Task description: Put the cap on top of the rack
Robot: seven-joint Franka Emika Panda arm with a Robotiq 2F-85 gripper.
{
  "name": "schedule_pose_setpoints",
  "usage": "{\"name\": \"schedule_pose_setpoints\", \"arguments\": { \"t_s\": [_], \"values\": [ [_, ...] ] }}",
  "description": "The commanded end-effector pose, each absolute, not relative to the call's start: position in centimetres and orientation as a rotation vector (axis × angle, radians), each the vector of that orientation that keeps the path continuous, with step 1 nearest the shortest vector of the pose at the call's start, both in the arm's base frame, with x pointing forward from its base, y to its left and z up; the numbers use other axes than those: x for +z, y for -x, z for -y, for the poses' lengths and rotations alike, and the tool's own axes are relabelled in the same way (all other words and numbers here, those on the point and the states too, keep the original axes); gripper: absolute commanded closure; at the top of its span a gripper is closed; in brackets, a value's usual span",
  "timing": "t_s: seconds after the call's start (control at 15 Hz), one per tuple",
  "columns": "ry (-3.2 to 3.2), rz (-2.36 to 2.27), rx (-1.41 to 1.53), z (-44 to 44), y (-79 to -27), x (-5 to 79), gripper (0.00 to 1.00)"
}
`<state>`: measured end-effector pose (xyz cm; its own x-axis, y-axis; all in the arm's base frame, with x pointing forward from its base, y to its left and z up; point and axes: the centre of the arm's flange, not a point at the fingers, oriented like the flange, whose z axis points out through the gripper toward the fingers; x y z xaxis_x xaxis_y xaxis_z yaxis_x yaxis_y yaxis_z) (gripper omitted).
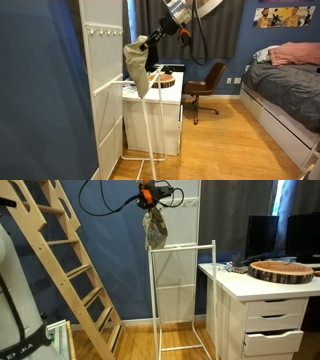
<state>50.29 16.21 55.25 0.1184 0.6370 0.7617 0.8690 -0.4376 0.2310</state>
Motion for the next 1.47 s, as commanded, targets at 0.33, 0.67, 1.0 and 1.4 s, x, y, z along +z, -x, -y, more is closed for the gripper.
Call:
{"name": "schedule_pose_setpoints", "arguments": {
  "t_s": [0.33, 0.67, 1.0, 1.4],
  "values": [
    [1.952, 1.357, -1.416, -13.5, -55.1, 55.2, 0.99],
    [1.858, 1.185, -1.615, -15.6, -57.8, 56.9, 0.99],
    [1.831, 1.110, -1.785, -17.1, -60.8, 57.5, 0.99],
    [1.833, 1.111, -1.898, -18.1, -64.5, 53.7, 0.99]
  ]
}}
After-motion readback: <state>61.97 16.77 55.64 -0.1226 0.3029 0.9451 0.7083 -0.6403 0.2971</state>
